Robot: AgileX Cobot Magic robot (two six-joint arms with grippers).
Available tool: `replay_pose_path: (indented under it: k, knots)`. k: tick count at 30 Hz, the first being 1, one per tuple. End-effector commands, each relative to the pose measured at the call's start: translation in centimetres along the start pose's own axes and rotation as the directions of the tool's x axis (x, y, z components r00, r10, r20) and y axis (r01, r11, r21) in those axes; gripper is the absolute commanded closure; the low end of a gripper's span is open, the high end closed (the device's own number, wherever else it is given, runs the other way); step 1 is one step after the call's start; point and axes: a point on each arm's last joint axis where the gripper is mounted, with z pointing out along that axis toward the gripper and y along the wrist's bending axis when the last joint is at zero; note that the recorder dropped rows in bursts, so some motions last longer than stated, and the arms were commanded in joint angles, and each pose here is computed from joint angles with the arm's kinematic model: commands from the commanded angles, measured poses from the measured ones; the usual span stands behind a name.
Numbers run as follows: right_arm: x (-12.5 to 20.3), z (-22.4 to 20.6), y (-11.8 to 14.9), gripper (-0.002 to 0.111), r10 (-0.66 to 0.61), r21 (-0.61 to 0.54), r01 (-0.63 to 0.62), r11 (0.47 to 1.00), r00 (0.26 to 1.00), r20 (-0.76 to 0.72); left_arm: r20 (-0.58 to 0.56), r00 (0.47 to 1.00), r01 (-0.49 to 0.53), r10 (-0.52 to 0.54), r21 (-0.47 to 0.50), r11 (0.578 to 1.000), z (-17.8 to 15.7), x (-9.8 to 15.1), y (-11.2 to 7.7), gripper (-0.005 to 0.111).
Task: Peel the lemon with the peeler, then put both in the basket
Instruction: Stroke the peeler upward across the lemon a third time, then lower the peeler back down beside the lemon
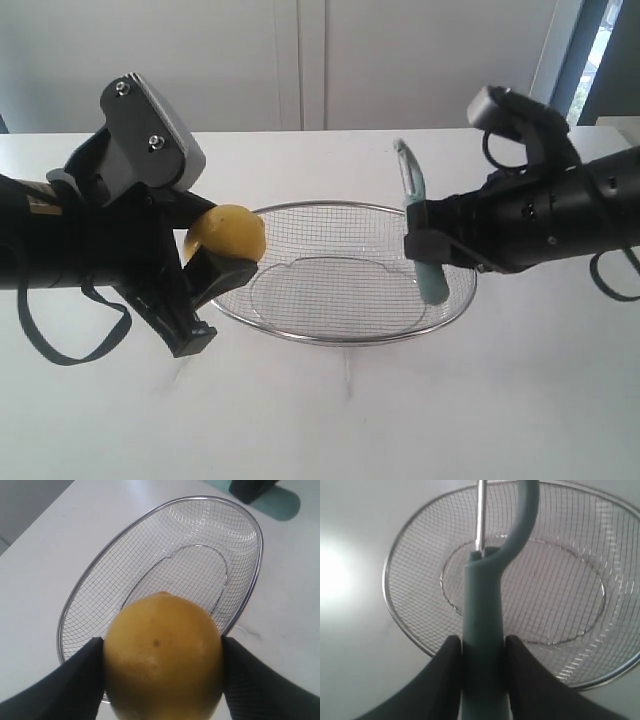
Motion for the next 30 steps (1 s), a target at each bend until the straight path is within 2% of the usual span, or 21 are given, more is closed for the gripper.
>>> replay_pose_path:
  k: [1, 8, 30]
  knots:
    - [0.7, 2.5, -0.8, 0.108, 0.053, -0.033, -0.057, 0.998, 0.993, -0.102, 0.007, 1.0, 0.007, -0.007, 0.004, 1.0, -0.1, 0.0, -0.2, 0.107]
    - [1.3, 4.1, 1.8, 0.108, -0.056, -0.235, 0.012, 0.972, 0.981, -0.183, 0.007, 1.0, 0.007, -0.007, 0.004, 1.0, -0.1, 0.0, -0.2, 0.107]
    - [3.6, 5.1, 6.2, 0.108, -0.185, -0.355, 0.088, 0.931, 0.95, -0.25, 0.007, 1.0, 0.007, -0.007, 0.004, 1.0, -0.1, 0.0, -0.2, 0.107]
